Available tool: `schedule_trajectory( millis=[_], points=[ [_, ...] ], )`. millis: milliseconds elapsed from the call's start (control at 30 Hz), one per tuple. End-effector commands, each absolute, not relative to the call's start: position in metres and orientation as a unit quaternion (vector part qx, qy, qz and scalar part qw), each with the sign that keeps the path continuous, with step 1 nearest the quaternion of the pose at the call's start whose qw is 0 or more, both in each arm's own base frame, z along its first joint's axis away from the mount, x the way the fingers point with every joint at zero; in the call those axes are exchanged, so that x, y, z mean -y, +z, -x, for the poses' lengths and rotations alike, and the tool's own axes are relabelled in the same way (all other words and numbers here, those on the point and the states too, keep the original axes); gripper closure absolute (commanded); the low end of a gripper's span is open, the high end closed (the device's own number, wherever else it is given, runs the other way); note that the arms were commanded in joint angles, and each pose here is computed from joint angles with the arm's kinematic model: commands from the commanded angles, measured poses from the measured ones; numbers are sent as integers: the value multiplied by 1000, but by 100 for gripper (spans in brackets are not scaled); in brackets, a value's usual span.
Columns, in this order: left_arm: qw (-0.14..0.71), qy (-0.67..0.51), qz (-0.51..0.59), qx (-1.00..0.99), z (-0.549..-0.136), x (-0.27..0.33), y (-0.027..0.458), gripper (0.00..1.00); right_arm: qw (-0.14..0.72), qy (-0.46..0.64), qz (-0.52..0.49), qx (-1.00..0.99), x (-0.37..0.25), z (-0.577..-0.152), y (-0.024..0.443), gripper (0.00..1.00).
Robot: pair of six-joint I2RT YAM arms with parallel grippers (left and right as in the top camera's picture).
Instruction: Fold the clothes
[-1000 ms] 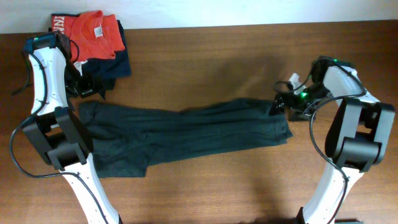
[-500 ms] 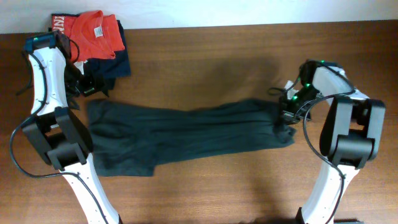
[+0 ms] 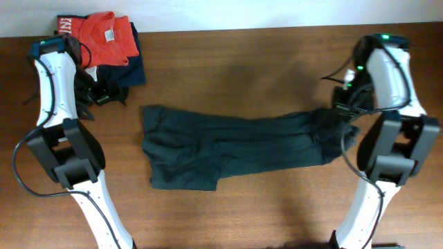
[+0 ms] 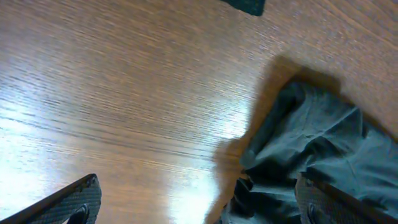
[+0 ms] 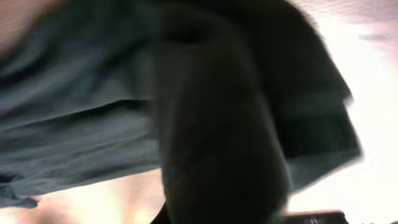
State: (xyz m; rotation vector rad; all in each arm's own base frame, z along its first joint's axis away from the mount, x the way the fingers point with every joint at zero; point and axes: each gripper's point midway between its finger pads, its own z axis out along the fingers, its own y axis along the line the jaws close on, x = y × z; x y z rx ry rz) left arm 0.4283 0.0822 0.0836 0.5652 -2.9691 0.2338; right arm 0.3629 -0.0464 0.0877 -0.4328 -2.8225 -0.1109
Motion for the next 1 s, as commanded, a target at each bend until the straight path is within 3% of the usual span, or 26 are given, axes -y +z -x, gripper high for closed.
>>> schedule_trajectory(
  millis=[0, 400, 900, 933, 967],
  points=[
    [48, 83, -174, 980, -434, -71, 86, 1, 130, -69, 110, 983, -2, -372, 95, 96],
    [41, 82, -151, 984, -442, -52, 85, 1, 163, -159, 20, 973, -116, -354, 106, 96],
    [42, 82, -150, 984, -442, -51, 84, 1, 127, -146, -35, 980, -213, -346, 90, 88],
    [42, 82, -150, 984, -442, -51, 84, 1, 124, -148, -37, 981, -217, -347, 90, 85],
    [42, 82, -150, 984, -442, -51, 84, 1, 118, -148, -43, 981, -222, -347, 89, 66]
  ],
)
